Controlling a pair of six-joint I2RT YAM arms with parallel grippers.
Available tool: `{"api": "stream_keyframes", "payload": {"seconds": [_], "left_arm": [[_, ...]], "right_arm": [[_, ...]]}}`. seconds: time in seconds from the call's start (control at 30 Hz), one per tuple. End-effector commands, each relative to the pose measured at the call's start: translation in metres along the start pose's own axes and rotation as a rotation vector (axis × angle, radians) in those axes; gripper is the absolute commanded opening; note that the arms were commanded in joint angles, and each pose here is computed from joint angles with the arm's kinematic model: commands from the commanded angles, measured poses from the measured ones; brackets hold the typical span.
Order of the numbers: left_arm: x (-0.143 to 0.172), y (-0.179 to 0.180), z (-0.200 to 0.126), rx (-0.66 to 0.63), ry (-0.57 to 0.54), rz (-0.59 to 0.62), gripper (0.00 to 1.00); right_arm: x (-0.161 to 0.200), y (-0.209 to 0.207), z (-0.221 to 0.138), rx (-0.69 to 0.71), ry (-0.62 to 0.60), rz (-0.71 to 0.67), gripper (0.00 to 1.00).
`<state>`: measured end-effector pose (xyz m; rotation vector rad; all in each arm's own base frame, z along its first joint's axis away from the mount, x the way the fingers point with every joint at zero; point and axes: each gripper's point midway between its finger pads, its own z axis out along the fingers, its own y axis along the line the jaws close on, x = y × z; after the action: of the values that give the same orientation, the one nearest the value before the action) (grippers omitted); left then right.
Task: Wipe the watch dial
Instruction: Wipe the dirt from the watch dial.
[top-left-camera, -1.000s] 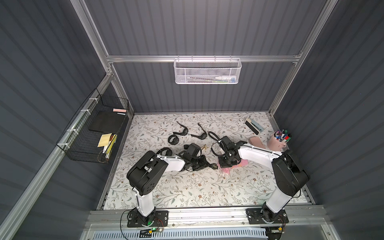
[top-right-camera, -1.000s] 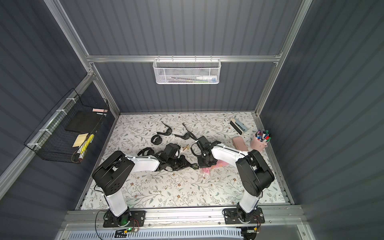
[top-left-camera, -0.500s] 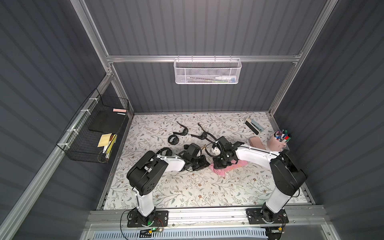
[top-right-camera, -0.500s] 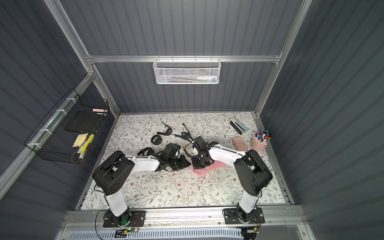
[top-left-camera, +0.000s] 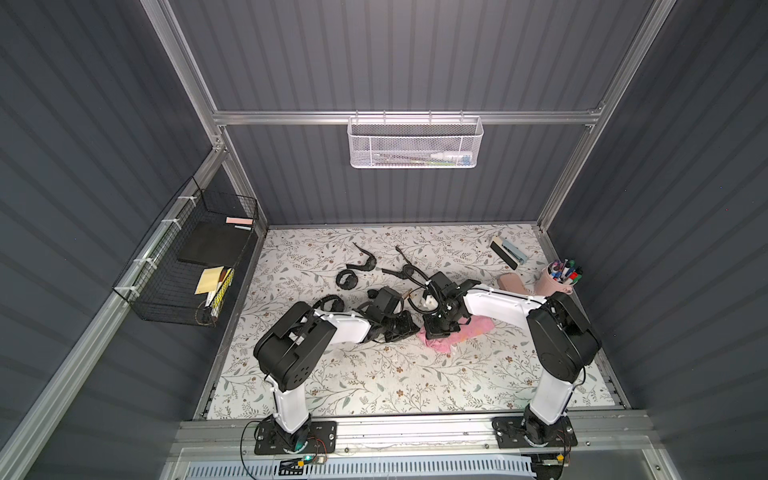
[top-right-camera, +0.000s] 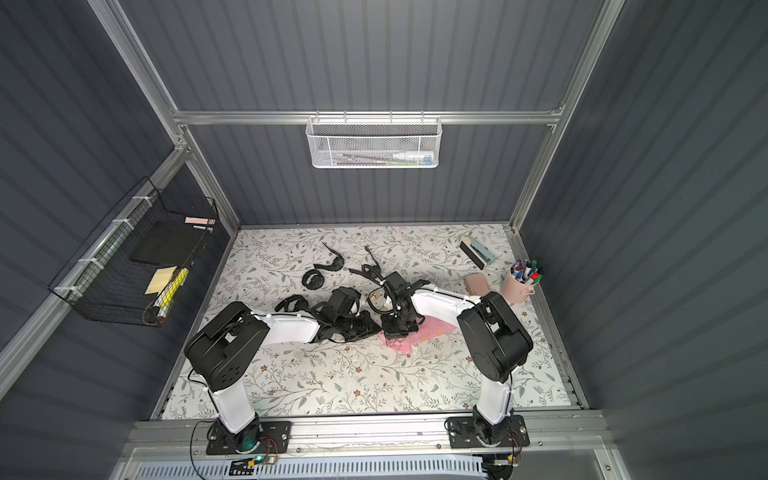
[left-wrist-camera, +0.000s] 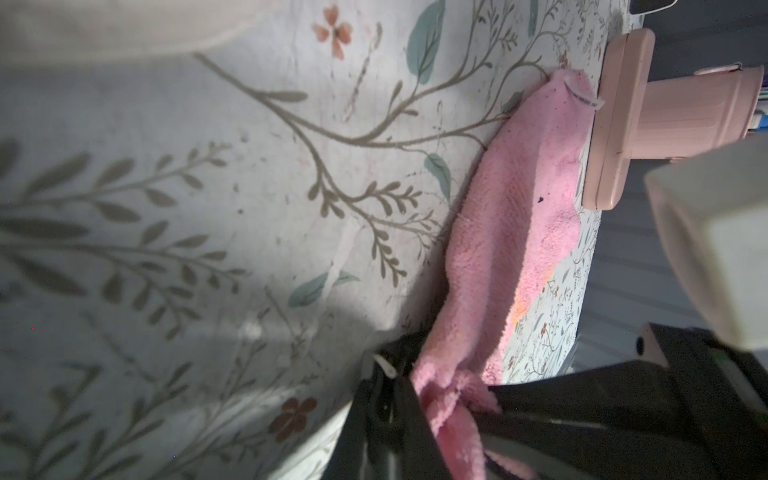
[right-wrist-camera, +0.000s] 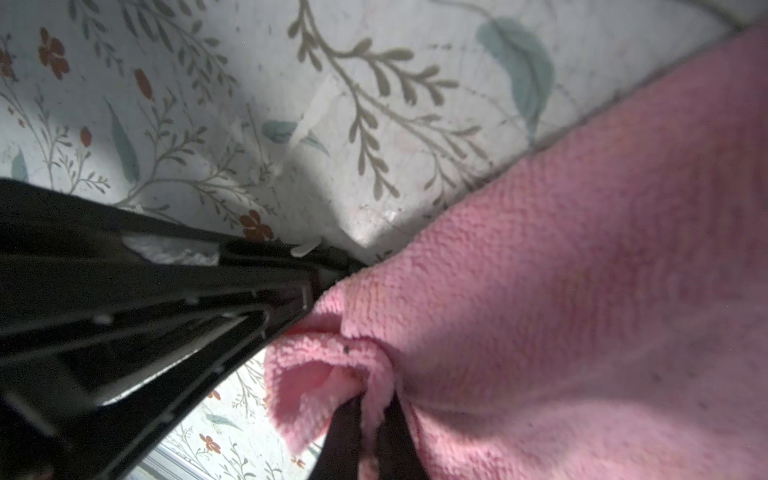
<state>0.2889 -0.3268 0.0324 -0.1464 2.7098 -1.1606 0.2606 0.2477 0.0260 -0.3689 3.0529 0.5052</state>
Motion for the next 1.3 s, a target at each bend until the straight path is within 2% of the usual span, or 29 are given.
{"api": "stream_keyframes", "payload": {"seconds": [0.0,0.2,0.5,0.6,0.73,0.83,1.03,1.17,1.27], "left_arm": [[-0.003,-0.009,-0.005,0.005,-0.014,0.035,0.15],[-0.003,-0.010,-0.005,0.004,-0.013,0.040,0.15],[-0.001,-0.013,-0.004,-0.004,-0.013,0.055,0.15],[-0.001,-0.015,-0.004,-0.005,-0.013,0.065,0.15],[0.000,-0.014,-0.003,-0.008,-0.009,0.065,0.15],[-0.001,-0.015,-0.003,-0.008,-0.010,0.067,0.15],[0.000,-0.013,-0.001,-0.010,-0.007,0.066,0.14],[0.000,-0.013,-0.001,-0.008,-0.007,0.066,0.14],[0.000,-0.013,-0.001,-0.009,-0.007,0.067,0.14]], "right_arm": [[-0.001,-0.049,0.014,0.175,-0.002,0.094,0.00],[0.002,-0.069,0.007,0.270,-0.043,0.113,0.00],[0.003,-0.086,-0.026,0.357,-0.131,0.121,0.00],[0.000,-0.075,-0.042,0.306,-0.174,0.102,0.00],[-0.011,-0.030,-0.052,0.091,-0.212,0.030,0.00],[-0.016,-0.002,-0.046,-0.008,-0.196,-0.043,0.00],[-0.005,0.022,-0.008,-0.105,-0.034,-0.090,0.00],[-0.002,0.016,0.014,-0.097,0.023,-0.060,0.00],[-0.003,-0.005,0.021,0.009,0.031,-0.025,0.00]]}}
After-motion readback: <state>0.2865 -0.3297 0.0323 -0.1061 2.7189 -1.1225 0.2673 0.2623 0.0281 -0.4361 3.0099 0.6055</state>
